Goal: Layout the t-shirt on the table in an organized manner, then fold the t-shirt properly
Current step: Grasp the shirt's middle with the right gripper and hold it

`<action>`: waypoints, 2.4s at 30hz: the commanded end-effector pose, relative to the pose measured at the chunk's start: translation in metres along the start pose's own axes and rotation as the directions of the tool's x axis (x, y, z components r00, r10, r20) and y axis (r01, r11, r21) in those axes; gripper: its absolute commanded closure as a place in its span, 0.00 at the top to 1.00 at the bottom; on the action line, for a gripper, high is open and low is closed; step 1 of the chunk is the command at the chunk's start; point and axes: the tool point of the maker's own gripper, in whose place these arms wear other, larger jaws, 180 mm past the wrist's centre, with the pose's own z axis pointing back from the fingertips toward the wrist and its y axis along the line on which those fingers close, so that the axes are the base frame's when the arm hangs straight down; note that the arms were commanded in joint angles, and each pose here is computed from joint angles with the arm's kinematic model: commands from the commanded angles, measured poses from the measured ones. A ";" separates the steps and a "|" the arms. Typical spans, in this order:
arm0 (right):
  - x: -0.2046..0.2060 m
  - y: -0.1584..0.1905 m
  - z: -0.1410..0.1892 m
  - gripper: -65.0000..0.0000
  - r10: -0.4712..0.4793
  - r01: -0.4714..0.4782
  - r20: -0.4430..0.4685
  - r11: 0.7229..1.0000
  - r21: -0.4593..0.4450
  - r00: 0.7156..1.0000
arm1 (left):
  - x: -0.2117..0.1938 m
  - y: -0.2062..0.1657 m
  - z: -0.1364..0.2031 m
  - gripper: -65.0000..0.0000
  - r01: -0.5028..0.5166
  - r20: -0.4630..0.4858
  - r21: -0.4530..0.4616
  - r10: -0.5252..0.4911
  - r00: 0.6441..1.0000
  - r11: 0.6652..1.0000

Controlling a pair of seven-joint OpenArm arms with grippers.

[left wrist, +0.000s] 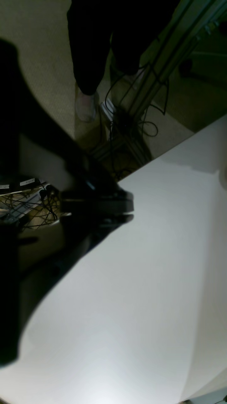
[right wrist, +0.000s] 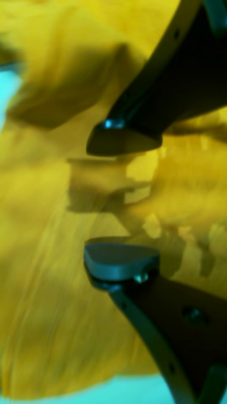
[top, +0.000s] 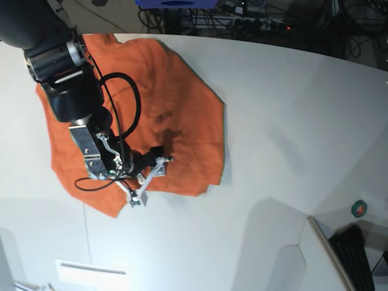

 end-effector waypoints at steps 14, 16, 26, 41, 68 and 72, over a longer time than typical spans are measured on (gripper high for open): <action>0.032 0.025 0.003 0.27 0.006 -0.010 0.075 0.999 0.050 0.997 | 0.015 0.000 0.003 0.01 0.022 0.044 -0.003 -0.022 0.999 1.000; 0.034 0.027 0.004 0.21 0.008 -0.012 0.081 0.998 0.054 0.997 | 0.015 0.000 0.003 0.01 0.022 0.044 -0.003 -0.022 0.999 1.000; 0.035 0.042 0.002 0.00 0.005 -0.011 0.081 0.997 0.077 0.997 | 0.018 0.002 0.003 0.01 0.027 0.051 0.000 -0.027 0.998 1.000; 0.036 0.026 0.007 0.45 0.012 -0.017 0.101 0.999 0.045 0.995 | 0.010 0.007 -0.002 0.01 0.011 0.025 0.011 -0.011 1.000 1.000; 0.028 0.013 0.006 0.33 -0.029 0.026 0.112 0.999 0.035 0.993 | 0.009 0.008 -0.002 0.01 0.012 0.021 0.013 -0.013 1.000 1.000; 0.025 0.012 0.004 0.17 -0.038 0.034 0.103 0.999 0.035 0.994 | 0.009 0.008 -0.002 0.01 0.012 0.021 0.013 -0.013 1.000 1.000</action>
